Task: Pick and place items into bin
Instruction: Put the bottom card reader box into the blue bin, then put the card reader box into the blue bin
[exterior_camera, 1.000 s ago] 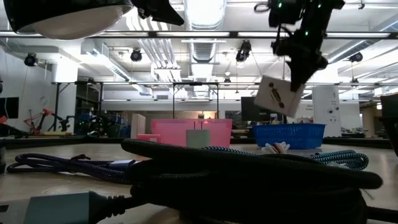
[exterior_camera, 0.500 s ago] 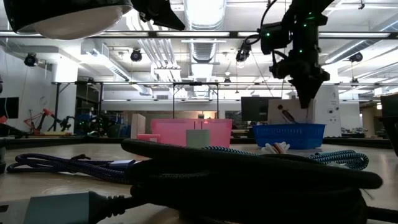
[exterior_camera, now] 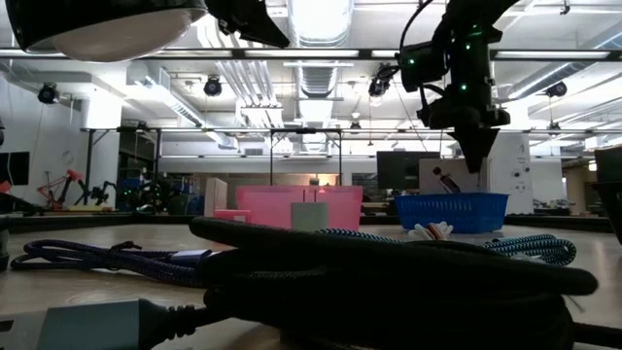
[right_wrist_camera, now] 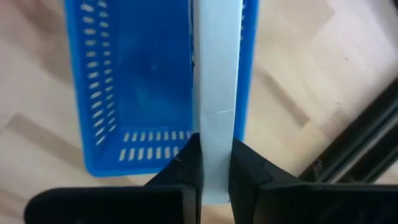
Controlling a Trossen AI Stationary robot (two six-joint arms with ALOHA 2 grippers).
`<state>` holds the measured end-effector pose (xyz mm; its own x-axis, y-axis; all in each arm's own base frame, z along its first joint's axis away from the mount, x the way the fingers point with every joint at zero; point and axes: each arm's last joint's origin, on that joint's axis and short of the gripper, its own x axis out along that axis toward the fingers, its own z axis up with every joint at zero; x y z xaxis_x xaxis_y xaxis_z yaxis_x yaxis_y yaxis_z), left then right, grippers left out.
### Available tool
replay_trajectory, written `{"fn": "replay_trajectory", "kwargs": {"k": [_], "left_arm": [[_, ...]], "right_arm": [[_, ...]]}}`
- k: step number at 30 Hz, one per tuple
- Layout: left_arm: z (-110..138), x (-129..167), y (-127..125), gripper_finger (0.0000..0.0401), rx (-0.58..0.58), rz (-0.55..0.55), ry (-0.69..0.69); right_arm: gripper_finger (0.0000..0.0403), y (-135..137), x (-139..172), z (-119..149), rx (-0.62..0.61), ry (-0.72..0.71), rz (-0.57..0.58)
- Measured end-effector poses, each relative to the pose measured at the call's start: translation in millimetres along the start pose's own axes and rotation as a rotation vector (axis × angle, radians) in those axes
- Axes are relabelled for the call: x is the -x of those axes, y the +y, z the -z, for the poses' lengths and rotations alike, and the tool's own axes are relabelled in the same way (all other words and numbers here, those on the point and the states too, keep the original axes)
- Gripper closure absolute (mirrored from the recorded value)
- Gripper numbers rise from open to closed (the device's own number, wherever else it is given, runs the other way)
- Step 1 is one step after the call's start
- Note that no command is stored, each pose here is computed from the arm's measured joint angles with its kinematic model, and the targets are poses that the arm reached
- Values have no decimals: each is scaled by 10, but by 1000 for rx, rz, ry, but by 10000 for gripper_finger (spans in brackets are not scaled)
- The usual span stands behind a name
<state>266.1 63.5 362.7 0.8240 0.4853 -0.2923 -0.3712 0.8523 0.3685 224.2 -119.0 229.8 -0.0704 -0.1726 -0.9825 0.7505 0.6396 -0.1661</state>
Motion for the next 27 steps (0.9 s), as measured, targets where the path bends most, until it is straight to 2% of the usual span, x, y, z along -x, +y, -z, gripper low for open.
{"fn": "replay_trajectory", "kwargs": {"k": [10, 20, 27], "left_arm": [[1, 0, 1, 318, -6, -4, 1], [1, -1, 0, 318, -5, -3, 1], [2, -2, 0, 318, -6, -3, 2]], "right_arm": [[364, -11, -27, 16, 8, 1, 37], [294, -9, -24, 18, 13, 1, 37], [270, -5, -24, 22, 13, 7, 25]]}}
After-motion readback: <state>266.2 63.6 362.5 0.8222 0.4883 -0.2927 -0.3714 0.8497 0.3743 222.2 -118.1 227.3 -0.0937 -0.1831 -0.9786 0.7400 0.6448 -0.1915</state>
